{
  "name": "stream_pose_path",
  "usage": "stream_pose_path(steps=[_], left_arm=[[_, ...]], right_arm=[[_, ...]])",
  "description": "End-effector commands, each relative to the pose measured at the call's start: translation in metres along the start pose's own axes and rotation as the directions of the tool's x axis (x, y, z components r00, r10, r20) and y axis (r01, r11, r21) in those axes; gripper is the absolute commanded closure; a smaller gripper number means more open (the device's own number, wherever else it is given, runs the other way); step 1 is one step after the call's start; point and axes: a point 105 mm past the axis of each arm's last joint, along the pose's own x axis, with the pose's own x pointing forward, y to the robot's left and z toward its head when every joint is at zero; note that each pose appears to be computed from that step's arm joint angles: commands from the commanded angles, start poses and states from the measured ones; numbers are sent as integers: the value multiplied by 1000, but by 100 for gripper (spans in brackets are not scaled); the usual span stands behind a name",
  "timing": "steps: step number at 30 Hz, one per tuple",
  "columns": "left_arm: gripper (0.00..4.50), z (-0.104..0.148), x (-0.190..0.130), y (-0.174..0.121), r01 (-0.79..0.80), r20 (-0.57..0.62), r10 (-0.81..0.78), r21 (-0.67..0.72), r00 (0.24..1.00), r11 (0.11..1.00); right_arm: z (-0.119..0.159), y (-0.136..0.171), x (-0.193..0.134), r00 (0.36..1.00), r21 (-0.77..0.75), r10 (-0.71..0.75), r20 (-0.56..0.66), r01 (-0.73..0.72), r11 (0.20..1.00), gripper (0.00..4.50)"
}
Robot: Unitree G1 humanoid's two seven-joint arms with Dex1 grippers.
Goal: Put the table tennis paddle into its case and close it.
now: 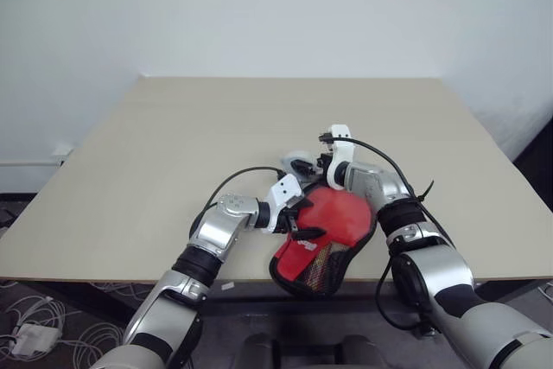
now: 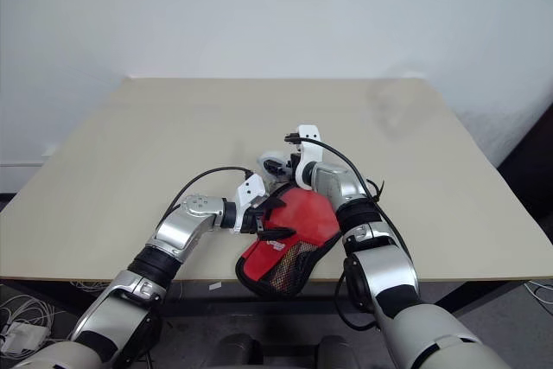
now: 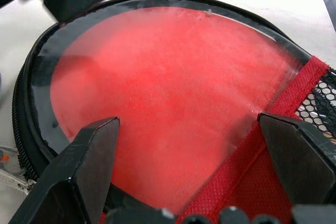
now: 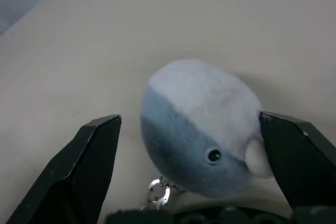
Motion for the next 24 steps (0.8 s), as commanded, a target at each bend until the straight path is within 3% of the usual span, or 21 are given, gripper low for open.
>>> stream_pose_path(steps=[1,3,9,15,17,24], left_arm=[[0,-27,-2,1,-30,-97,25,-57,995,998],[0,-27,-2,2,-34,-99,29,-55,995,998],[0,-26,0,3,-45,-104,39,-48,994,998],[0,-27,3,6,-52,-110,47,-43,993,998],[0,-26,4,5,-53,-110,48,-46,993,998],[0,-31,7,1,-43,-125,36,-55,992,998]], right_arm=[[24,8,1,998,-48,24,61,-21,999,18],[27,12,1,996,-39,47,75,-45,998,53],[23,15,-1,997,-53,69,36,-67,996,263],[-1,18,0,995,-155,64,-76,-75,985,448],[-1,18,0,997,-166,54,-64,-64,984,448],[65,-11,-19,962,-71,-98,255,120,990,448]])
